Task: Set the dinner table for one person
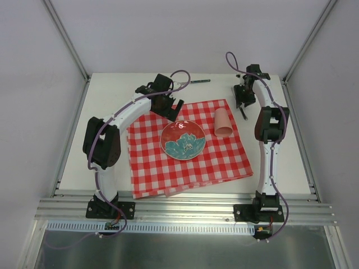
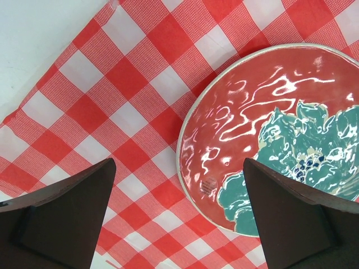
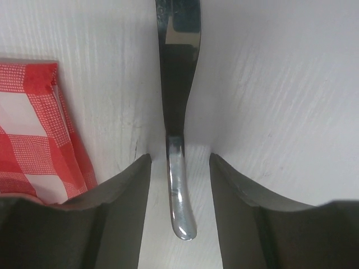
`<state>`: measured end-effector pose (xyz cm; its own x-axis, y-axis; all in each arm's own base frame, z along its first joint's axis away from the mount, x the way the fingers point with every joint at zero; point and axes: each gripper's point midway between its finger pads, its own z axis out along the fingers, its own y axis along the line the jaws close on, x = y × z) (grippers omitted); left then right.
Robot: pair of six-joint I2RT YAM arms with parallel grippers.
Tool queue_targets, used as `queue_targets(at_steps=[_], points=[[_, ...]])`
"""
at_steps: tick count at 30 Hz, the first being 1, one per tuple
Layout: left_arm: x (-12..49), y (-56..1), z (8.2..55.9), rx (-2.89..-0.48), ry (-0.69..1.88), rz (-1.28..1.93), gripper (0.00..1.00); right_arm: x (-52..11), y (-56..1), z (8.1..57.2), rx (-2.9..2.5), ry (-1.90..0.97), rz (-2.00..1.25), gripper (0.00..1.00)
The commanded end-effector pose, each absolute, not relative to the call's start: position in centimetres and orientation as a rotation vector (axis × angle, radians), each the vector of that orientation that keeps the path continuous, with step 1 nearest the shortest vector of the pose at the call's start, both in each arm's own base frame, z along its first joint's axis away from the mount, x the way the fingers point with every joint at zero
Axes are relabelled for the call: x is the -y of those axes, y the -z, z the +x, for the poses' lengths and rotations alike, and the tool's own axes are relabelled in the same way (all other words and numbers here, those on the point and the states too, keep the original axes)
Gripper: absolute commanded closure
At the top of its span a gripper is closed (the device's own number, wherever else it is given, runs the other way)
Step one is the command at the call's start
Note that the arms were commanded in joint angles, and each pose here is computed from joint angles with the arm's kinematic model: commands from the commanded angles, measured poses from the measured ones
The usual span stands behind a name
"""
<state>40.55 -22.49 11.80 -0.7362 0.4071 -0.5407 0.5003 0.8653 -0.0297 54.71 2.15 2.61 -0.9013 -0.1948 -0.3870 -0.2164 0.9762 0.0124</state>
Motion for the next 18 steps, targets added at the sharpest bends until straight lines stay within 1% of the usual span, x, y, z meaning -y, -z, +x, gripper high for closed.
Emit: queue_targets(at_steps=[1,3,4,8,10,11,16,18], points=[[23.0,-13.6,41.3,-2.452,0.237,0.658,0.01,-2.4,-1.1,53.2,-2.803,-0.075,-0.316,0.55],[23.2,-13.6,41.3,-2.452,0.24,0.659,0.01,-2.3,-0.8,53.0,-2.814,-0.075,-0.328,0.61],[23.2,-13.5,41.3,-2.453,0.241,0.66,0.01,-2.3,-0.6,52.8,-2.818,-0.085,-0.332,0.68],[23.3,-13.4,41.3,-2.456,0.245,0.659,0.01,-2.6,-0.1,52.2,-2.84,-0.116,-0.347,0.79],[23.3,-13.5,41.4,-2.454,0.243,0.658,0.01,-2.7,-0.1,52.0,-2.843,-0.135,-0.354,0.95],[23.3,-13.5,41.4,-2.454,0.241,0.657,0.01,-2.7,-0.1,52.0,-2.844,-0.136,-0.357,1.0],[23.3,-13.5,41.4,-2.453,0.244,0.657,0.01,-2.8,-0.3,51.5,-2.846,-0.159,-0.364,1.0],[23.3,-13.5,41.3,-2.453,0.238,0.66,0.01,-2.2,-0.7,51.6,-2.841,-0.11,-0.347,1.0]])
